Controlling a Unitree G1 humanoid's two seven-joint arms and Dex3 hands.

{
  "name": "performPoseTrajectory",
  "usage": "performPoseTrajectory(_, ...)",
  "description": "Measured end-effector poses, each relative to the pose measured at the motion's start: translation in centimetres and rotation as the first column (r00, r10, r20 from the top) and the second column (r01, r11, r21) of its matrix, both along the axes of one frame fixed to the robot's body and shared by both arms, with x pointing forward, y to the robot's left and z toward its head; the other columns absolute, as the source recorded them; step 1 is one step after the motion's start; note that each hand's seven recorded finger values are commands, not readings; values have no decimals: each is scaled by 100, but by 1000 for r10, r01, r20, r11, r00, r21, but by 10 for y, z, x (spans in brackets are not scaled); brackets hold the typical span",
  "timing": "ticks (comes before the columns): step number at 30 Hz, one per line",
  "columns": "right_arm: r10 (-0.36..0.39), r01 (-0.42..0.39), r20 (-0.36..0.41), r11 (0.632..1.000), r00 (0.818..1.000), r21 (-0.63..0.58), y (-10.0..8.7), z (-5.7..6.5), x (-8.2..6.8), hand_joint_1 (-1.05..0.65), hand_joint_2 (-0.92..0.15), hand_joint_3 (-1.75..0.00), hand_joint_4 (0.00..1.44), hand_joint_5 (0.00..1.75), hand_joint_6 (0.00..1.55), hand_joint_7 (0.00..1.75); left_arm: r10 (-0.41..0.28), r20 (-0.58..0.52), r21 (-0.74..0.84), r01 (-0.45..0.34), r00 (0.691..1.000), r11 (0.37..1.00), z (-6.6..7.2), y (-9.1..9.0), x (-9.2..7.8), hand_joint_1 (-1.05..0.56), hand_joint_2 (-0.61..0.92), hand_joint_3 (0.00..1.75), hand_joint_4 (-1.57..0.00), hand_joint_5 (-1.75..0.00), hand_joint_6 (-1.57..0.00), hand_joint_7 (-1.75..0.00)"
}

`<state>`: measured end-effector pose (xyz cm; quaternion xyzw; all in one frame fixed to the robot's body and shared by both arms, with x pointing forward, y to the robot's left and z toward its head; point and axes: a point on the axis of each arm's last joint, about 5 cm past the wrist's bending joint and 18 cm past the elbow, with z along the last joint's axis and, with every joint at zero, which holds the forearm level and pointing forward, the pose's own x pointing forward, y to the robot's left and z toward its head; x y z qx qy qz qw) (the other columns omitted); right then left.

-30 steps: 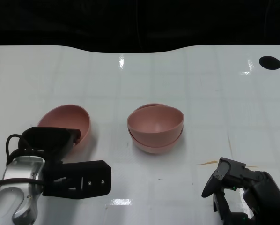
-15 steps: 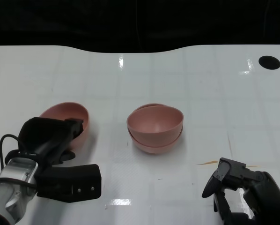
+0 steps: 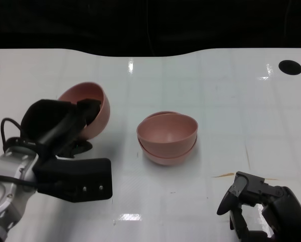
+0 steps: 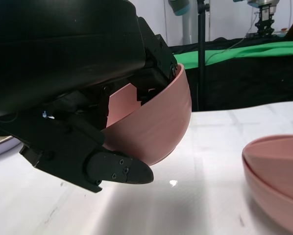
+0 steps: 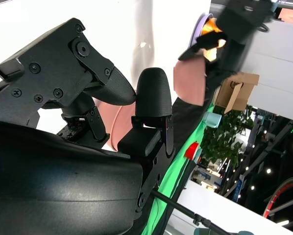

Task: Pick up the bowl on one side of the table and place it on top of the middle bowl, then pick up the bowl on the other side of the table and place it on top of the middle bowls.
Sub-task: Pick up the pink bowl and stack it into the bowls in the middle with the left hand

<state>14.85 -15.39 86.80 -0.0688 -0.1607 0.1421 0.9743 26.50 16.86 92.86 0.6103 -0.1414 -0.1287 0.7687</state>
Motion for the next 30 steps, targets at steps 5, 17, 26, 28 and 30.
performPoseTrajectory(5, 1, -1, 0, 1000, 1000, -2, 0, 0, 0, -18, -43, -132, 83, 175, 75, 148, -68, -25, -25, 67, 997, 997, 19, -7, -1, -23, 64, 81, -86, -175, -66, -175)
performPoseTrajectory(17, 3, -3, -2, 1000, 1000, 5, 0, 0, 1, -19, -43, -132, 82, 175, 75, 148, -269, -22, -56, 268, 963, 962, 53, -33, 14, -22, 44, 106, -87, -175, -70, -175)
performPoseTrajectory(26, 5, -5, -5, 1000, 1000, 6, 0, 0, 1, -18, -43, -132, 82, 175, 74, 148, -370, -13, -84, 367, 929, 926, 56, -50, 23, -26, 46, 107, -90, -175, -71, -175)
performPoseTrajectory(28, 10, -10, -6, 1000, 1000, 7, 0, 0, 1, -18, -43, -132, 82, 175, 74, 148, -389, -28, -71, 387, 921, 919, 57, -54, 24, -26, 46, 106, -90, -175, -71, -175)
performPoseTrajectory(30, 11, -11, -6, 1000, 1000, 7, 0, 0, 1, -19, -43, -132, 82, 175, 74, 148, -407, -37, -67, 404, 913, 912, 58, -59, 24, -25, 47, 107, -91, -175, -73, -175)
